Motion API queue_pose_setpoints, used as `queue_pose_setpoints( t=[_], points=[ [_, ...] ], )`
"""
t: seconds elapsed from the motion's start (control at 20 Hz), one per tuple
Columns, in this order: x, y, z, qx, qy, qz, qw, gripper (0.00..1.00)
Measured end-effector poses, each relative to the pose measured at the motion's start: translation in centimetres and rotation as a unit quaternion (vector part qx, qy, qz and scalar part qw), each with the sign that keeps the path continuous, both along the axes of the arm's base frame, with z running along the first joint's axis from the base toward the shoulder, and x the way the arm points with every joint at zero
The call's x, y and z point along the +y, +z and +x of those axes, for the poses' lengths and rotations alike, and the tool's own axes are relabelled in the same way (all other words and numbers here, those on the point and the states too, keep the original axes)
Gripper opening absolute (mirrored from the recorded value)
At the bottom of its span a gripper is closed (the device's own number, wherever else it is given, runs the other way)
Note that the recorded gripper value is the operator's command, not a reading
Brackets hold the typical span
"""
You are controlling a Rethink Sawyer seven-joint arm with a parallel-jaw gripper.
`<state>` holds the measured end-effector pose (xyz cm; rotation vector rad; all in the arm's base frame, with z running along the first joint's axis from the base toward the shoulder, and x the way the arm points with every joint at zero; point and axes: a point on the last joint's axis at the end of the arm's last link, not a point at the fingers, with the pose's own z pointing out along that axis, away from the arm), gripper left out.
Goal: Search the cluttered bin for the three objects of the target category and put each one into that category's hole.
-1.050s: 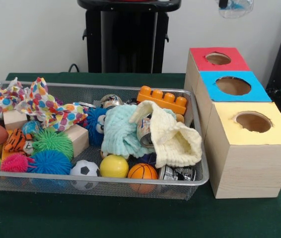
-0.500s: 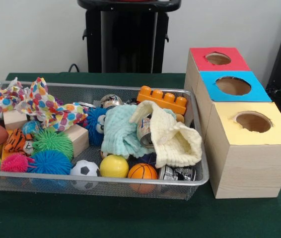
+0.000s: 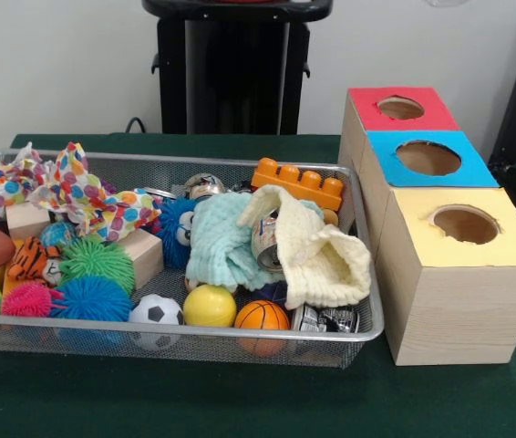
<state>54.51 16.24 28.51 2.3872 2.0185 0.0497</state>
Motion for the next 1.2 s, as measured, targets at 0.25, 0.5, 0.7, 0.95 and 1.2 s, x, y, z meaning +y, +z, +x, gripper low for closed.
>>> queue_pose_setpoints(
  t=[0.25, 0.5, 0.7, 0.95, 1.2],
  points=[
    [-0.8, -1.8, 0.0, -0.009, -0.011, -0.011, 0.9998, 0.0],
    [-1.6, -4.2, 0.6, -0.012, -0.028, -0.015, 0.9994, 0.0],
    [-1.6, -5.8, 1.1, -0.013, -0.031, -0.017, 0.9993, 0.0],
    [-1.1, -7.8, 1.5, -0.012, -0.031, -0.017, 0.9993, 0.0],
    [-0.4, -9.1, 1.5, -0.012, -0.031, -0.013, 0.9994, 0.0]
  ],
)
